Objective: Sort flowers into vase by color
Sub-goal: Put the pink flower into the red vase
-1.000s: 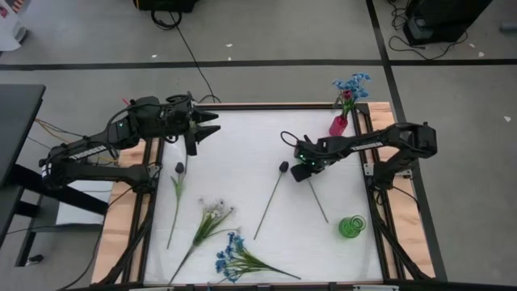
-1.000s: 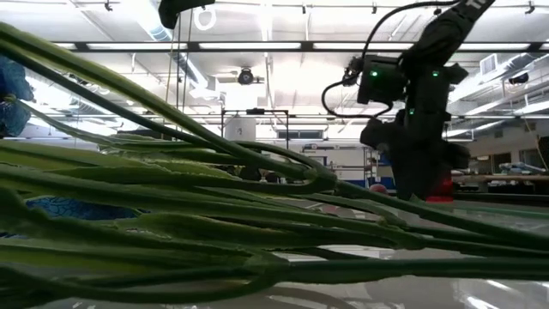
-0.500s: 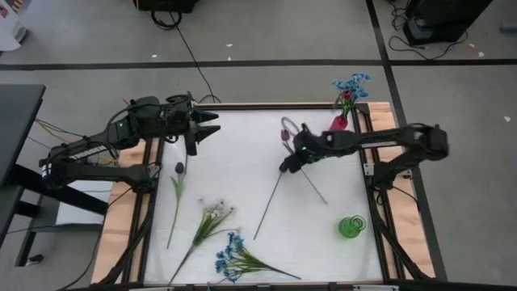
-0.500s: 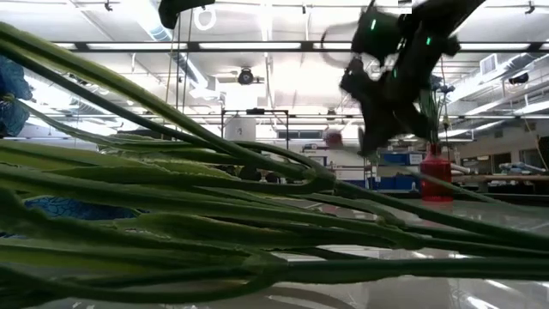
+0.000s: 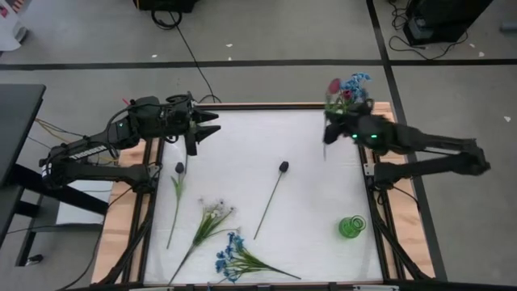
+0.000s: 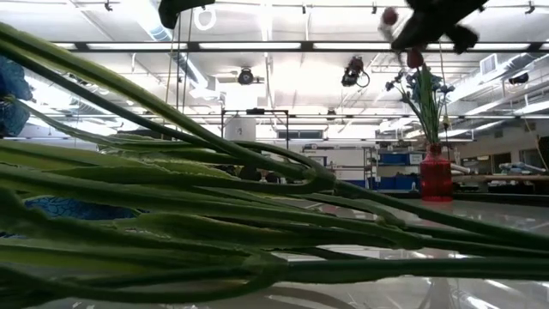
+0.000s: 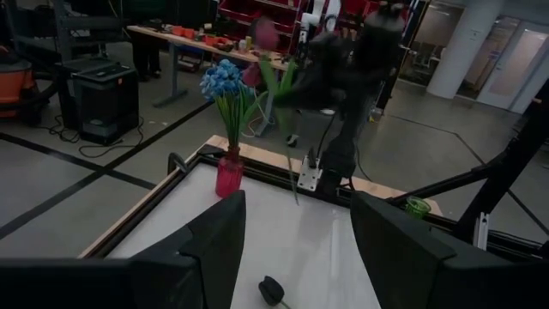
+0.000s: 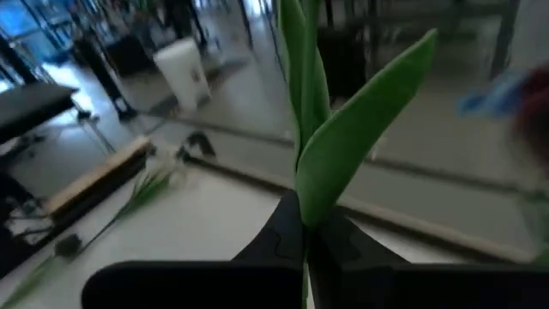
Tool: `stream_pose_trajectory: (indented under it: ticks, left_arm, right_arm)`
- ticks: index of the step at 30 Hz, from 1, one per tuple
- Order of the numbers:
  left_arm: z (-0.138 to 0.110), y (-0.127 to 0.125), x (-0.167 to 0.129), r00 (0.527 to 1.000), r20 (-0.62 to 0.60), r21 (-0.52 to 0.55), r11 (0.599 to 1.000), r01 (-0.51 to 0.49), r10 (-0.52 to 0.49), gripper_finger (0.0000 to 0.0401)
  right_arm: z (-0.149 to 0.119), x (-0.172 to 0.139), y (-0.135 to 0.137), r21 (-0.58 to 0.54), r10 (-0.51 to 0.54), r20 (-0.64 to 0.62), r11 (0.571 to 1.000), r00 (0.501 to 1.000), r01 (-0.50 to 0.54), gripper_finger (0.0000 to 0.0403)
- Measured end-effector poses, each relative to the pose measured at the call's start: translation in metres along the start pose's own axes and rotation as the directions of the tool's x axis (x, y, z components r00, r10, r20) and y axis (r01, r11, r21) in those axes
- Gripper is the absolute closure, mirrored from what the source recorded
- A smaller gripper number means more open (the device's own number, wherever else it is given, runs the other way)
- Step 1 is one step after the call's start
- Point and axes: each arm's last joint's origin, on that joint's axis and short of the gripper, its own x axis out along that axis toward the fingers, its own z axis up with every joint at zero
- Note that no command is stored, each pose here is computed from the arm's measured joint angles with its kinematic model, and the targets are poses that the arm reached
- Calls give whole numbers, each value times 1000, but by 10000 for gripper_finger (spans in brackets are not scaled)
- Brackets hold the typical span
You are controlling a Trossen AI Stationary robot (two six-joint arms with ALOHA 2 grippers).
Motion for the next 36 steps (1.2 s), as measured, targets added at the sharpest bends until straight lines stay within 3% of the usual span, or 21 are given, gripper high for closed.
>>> stream_pose_trajectory:
  ticks: [3, 7, 15, 18, 22, 31, 36]
  left_arm:
    - [0, 0, 0, 1000, 0, 0, 1000, 0, 0, 183]
    - [0, 0, 0, 1000, 1, 0, 1000, 0, 0, 183]
    - [0, 0, 0, 1000, 0, 0, 1000, 0, 0, 183]
    - [0, 0, 0, 1000, 0, 0, 1000, 0, 0, 183]
    - [0, 0, 0, 1000, 0, 0, 1000, 0, 0, 183]
    - [0, 0, 0, 1000, 0, 0, 1000, 0, 0, 183]
    - [0, 0, 0, 1000, 0, 0, 1000, 0, 0, 183]
  right_arm:
    - [11, -24, -12, -24, -1, 101, 1000, 995, 3, 397]
    - [21, -49, -31, -51, -117, 232, 990, 966, 132, 396]
    - [30, -74, -58, -52, -276, 342, 949, 898, 311, 395]
    - [28, -72, -59, -55, -315, 375, 931, 872, 360, 395]
    - [14, -58, -56, -34, -262, 398, 953, 879, 300, 395]
    - [-5, -35, -61, 58, -336, 541, 929, 771, 365, 394]
    - [-15, -24, -67, 62, -376, 544, 910, 750, 411, 394]
